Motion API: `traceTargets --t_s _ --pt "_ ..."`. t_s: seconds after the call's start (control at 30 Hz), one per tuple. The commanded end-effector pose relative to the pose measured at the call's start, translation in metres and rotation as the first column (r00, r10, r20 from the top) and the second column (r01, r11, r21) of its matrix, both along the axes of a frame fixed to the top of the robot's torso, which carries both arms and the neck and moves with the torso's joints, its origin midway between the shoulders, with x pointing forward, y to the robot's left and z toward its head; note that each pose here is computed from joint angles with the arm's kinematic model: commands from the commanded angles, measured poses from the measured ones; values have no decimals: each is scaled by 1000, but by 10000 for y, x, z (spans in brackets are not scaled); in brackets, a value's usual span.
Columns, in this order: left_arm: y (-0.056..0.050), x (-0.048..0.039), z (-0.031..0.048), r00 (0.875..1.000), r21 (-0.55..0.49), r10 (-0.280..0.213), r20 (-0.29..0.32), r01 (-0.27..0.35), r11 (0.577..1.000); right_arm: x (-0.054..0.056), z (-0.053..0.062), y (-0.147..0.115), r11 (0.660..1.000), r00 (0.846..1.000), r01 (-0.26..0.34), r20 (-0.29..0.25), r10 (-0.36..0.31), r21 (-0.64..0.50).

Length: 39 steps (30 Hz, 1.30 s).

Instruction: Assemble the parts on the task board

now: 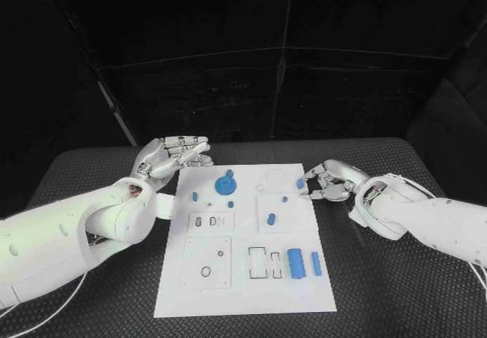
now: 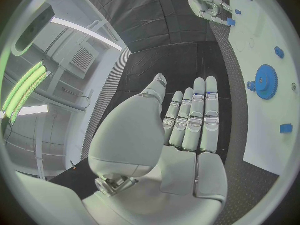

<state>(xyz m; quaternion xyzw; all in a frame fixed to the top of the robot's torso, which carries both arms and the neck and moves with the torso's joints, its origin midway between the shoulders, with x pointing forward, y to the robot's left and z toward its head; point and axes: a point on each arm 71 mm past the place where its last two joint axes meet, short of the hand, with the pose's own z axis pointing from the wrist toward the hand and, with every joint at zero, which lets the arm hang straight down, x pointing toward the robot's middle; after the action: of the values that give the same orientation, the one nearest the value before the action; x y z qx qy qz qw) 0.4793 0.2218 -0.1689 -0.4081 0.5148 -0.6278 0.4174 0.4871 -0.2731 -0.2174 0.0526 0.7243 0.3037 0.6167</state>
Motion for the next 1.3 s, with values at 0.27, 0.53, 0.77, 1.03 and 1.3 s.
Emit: traceTargets --t_s 0.27,0.53,0.77,1.03,1.3 --pt "-9 7 8 1000 -4 -9 10 9 1000 35 -9 -1 1000 999 28 46 -29 7" --pt "-8 9 5 1000 -4 -9 9 9 1000 50 -13 7 999 998 37 51 -38 14" --pt "-7 10 3 1000 -3 -9 7 9 1000 58 -10 29 999 998 32 60 -33 20" --pt "-5 11 0 1000 -3 -9 6 9 1000 65 -12 35 1000 998 15 65 -17 20" --pt "-7 12 -2 1000 -3 -11 4 11 1000 70 -18 63 1000 998 2 61 -3 21"
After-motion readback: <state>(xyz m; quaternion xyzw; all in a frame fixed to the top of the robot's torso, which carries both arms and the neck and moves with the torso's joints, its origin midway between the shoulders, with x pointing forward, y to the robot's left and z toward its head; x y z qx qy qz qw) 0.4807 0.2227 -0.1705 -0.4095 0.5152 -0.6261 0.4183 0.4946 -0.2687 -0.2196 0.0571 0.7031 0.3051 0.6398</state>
